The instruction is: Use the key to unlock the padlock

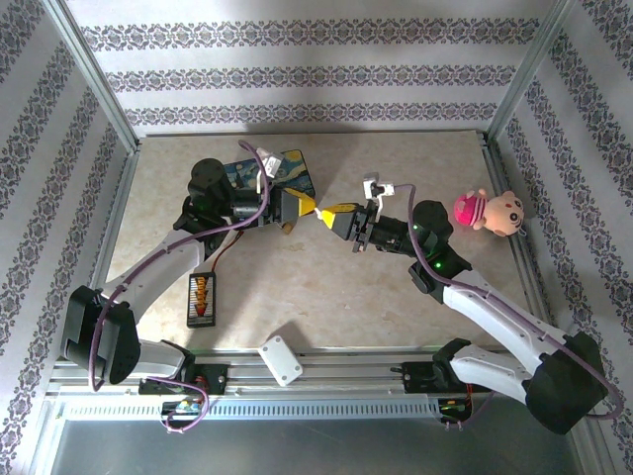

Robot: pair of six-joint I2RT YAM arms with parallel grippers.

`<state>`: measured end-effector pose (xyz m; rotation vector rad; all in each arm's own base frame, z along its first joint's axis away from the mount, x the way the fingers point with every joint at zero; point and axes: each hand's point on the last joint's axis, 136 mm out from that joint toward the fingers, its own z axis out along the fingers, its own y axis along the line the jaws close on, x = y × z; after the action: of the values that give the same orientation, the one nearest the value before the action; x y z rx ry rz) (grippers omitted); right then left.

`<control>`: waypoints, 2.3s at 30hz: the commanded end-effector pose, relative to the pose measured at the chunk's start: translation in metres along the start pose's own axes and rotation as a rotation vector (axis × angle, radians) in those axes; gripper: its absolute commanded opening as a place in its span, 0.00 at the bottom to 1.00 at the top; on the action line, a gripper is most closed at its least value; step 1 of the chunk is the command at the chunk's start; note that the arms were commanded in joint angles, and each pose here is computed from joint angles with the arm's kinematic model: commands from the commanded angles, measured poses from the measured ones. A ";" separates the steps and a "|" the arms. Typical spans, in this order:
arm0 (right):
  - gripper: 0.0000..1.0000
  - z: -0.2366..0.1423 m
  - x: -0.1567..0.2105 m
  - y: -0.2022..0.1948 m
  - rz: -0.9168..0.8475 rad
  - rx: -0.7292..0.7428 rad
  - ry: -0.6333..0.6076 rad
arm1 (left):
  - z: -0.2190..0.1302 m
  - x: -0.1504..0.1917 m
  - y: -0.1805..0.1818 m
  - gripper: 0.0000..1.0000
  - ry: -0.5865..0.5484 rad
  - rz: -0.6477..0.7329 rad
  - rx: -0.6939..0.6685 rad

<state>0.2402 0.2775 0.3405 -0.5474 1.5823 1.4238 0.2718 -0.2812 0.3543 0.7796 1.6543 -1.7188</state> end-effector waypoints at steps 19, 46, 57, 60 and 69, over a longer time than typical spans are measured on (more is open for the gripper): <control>0.37 0.009 0.000 0.007 0.001 -0.056 -0.027 | -0.003 -0.013 -0.020 0.00 -0.034 0.070 0.021; 0.26 0.003 -0.002 0.001 0.012 -0.025 -0.054 | -0.005 -0.014 -0.023 0.00 -0.039 0.070 0.021; 0.14 -0.006 -0.007 -0.007 0.023 0.011 -0.081 | -0.005 -0.016 -0.026 0.00 -0.036 0.076 0.024; 0.18 -0.005 -0.007 -0.005 0.022 0.002 -0.076 | -0.005 -0.016 -0.027 0.00 -0.037 0.076 0.025; 0.36 -0.003 -0.013 0.005 0.004 -0.039 -0.077 | -0.005 -0.016 -0.027 0.00 -0.034 0.078 0.029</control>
<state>0.2466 0.2731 0.3375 -0.4696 1.5659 1.4546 0.2717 -0.2796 0.3613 0.7484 1.6508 -1.7183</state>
